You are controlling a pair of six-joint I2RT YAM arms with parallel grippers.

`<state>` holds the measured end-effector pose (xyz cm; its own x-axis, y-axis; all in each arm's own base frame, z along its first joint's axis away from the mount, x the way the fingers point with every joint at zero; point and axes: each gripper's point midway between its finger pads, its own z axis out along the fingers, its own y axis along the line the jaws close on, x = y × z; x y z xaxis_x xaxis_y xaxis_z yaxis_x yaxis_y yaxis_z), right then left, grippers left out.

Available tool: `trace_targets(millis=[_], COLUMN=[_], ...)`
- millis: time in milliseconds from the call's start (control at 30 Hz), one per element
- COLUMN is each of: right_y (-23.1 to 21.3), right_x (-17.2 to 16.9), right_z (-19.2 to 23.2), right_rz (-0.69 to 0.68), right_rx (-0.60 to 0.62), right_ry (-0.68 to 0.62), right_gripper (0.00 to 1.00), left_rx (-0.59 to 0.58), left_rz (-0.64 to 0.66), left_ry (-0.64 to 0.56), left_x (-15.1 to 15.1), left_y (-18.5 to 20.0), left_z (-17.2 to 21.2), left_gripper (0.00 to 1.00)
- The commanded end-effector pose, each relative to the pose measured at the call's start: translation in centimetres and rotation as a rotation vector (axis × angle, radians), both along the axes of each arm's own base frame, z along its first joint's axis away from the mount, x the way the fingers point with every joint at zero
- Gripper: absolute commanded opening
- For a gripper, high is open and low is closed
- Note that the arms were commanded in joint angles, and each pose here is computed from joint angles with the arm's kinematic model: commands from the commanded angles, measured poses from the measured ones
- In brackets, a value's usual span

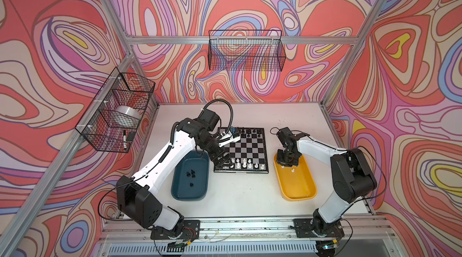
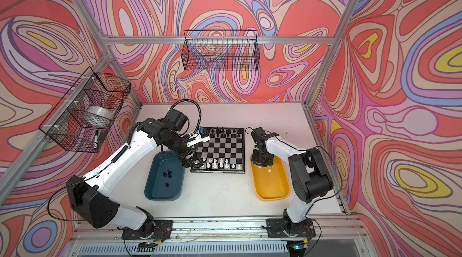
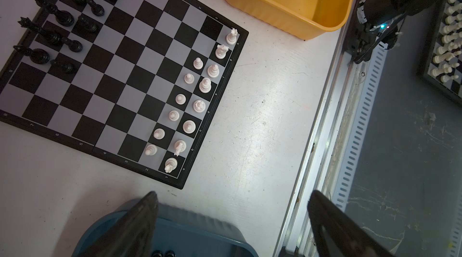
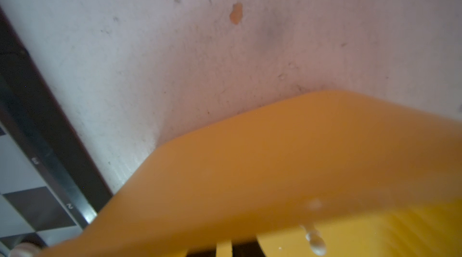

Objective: Set up the chess pieces on the board
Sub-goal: 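Lower the right gripper into the yellow tray and grasp a white pawn, then lift the grasped white pawn up out of the yellow tray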

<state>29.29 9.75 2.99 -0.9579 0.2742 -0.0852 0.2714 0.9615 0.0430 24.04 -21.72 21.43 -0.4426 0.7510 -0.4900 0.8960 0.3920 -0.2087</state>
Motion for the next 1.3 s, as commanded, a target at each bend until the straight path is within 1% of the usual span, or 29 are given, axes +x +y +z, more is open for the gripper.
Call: trace_targets(millis=[0, 433, 800, 1267], right_y=[0.1, 0.2, 0.4, 0.3], right_x=[0.6, 0.9, 0.2, -0.6], right_z=[0.3, 1.0, 1.3, 3.0], right_rz=[0.010, 0.025, 0.044, 0.063], right_rx=[-0.019, -0.025, -0.036, -0.057], right_ry=[-0.014, -0.017, -0.002, -0.012], right_gripper=[0.10, 0.10, 0.10, 0.10], left_rx=[0.011, 0.017, 0.045, 0.051], left_rz=[-0.020, -0.019, -0.013, -0.009], left_ry=[-0.003, -0.009, -0.022, -0.030], left_x=[-0.8, -0.8, -0.5, -0.5], left_y=[0.4, 0.6, 1.0, 1.1], left_z=[0.1, 0.0, -0.7, -0.7], left_gripper=[0.94, 0.94, 0.94, 0.94])
